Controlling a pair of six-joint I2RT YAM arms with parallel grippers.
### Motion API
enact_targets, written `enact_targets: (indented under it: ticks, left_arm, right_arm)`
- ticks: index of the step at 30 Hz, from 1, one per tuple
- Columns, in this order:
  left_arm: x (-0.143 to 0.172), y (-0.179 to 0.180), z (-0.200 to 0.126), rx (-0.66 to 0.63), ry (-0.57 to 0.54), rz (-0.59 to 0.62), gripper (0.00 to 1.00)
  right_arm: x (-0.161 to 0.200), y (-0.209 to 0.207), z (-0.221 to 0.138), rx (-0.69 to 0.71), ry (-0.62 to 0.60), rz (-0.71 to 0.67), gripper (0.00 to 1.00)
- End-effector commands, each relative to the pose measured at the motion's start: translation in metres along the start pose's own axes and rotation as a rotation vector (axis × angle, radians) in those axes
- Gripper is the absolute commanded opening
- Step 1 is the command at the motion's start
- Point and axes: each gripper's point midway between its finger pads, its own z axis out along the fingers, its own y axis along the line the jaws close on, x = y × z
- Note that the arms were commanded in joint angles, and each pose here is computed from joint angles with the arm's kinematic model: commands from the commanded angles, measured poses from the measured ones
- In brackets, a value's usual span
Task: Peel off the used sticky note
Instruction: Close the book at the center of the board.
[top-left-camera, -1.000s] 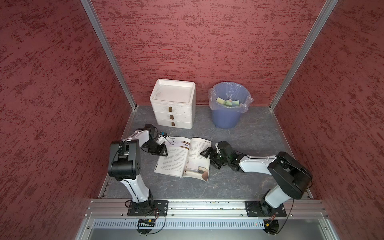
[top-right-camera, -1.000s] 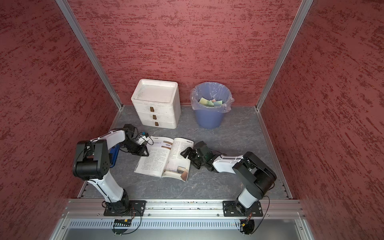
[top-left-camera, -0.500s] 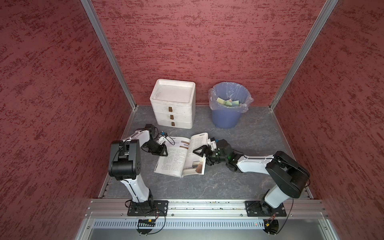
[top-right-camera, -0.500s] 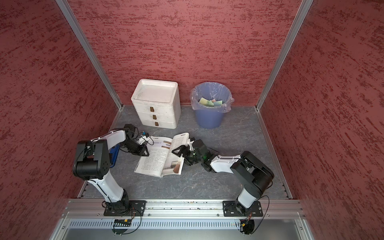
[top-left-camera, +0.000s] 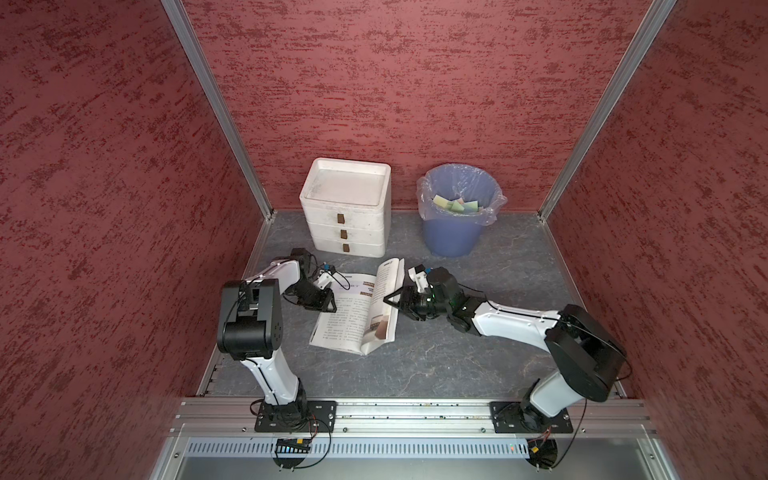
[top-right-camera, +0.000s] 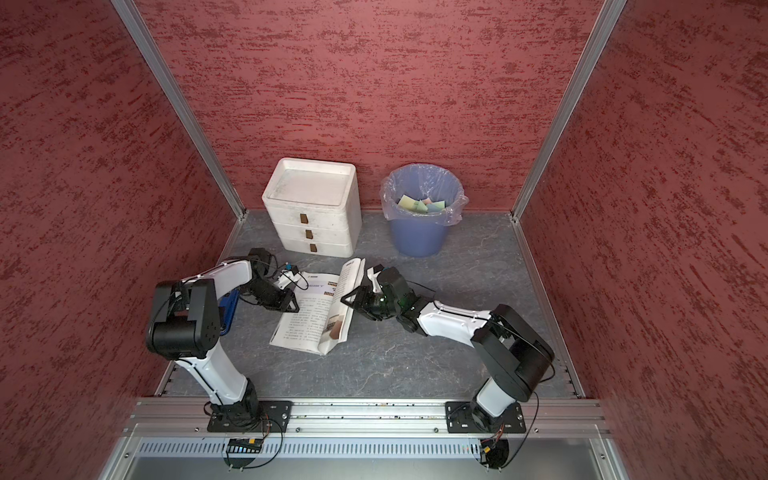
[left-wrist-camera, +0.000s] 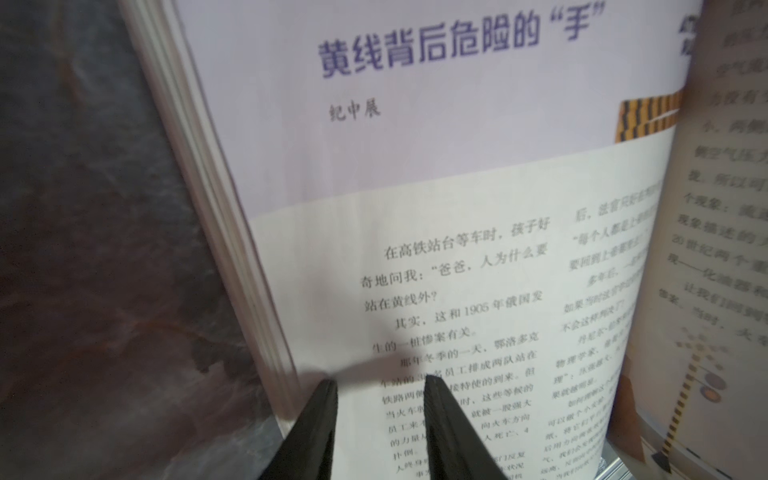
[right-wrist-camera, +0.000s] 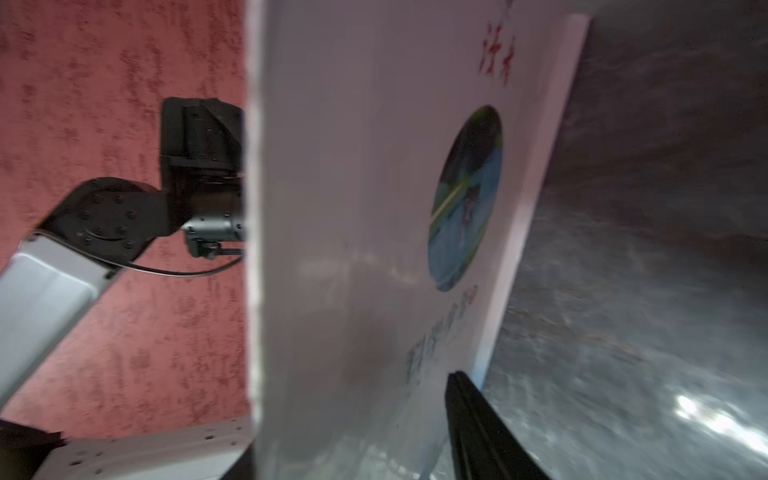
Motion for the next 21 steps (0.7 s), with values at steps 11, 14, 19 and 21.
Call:
enact_targets:
  ticks: [11, 14, 19, 21]
  left_arm:
    - [0.006, -0.012, 0.011, 0.054, 0.031, 0.003, 0.37]
    - [0.006, -0.015, 0.009, 0.063, 0.028, 0.008, 0.37]
    - [0.003, -0.027, -0.004, 0.107, 0.002, 0.014, 0.37]
    - [0.002, -0.034, -0.012, 0.136, -0.013, 0.017, 0.37]
  right_arm:
    - [0.001, -0.033, -0.047, 0.283, -0.076, -0.107, 0.0]
    - [0.001, -0.037, -0.06, 0.329, -0.085, -0.135, 0.0]
    - [0.007, -0.038, -0.086, 0.405, -0.07, -0.197, 0.0]
    - [0.01, -0.034, -0.098, 0.415, -0.056, -0.227, 0.0]
